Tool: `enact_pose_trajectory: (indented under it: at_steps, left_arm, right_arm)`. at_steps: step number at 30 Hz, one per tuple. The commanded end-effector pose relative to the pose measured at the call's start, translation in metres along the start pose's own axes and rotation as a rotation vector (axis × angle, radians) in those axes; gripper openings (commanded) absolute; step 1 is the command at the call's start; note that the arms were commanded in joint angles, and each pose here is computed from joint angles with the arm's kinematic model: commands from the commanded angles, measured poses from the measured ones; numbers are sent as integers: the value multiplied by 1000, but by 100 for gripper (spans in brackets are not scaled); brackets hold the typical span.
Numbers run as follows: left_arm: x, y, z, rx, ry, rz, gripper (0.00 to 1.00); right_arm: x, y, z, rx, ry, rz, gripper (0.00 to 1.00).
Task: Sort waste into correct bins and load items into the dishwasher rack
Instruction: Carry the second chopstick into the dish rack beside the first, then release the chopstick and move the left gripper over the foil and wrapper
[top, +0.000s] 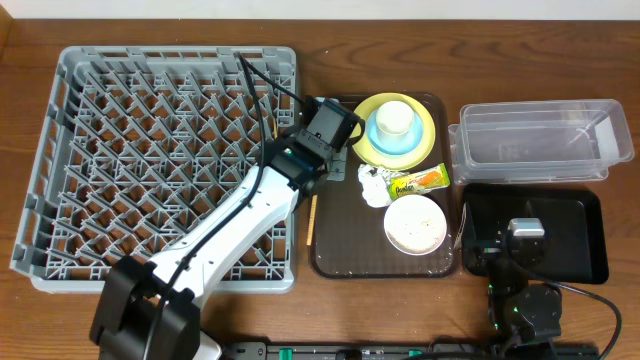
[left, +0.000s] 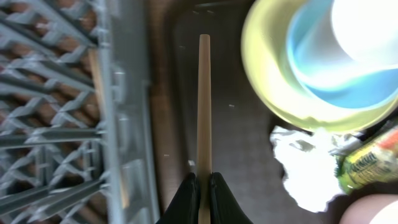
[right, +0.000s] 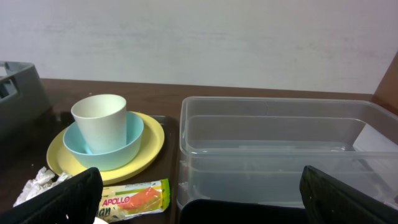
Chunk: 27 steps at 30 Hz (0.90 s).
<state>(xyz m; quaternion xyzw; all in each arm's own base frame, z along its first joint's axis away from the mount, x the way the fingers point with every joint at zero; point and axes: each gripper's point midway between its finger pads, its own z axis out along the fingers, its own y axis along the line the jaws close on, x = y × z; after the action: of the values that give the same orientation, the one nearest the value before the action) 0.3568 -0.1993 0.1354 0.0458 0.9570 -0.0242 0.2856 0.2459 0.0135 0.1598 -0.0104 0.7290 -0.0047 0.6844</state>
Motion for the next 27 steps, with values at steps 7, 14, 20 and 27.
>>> enact_pose_trajectory:
  at_steps: [7,14,20,27]
  left_arm:
    - [-18,49,-15,-268,-110,17,6]
    - [-20,72,-12,-347,-106,34,6]
    - [-17,88,4,-384,-65,22,6]
    - [-12,85,20,-383,-41,28,6]
  right_arm:
    - [2,-2,0,7,5,-5,99]
    - [2,-2,0,7,5,-5,99]
    - [2,-2,0,7,5,-5,99]
    - [2,-2,0,8,5,-5,98]
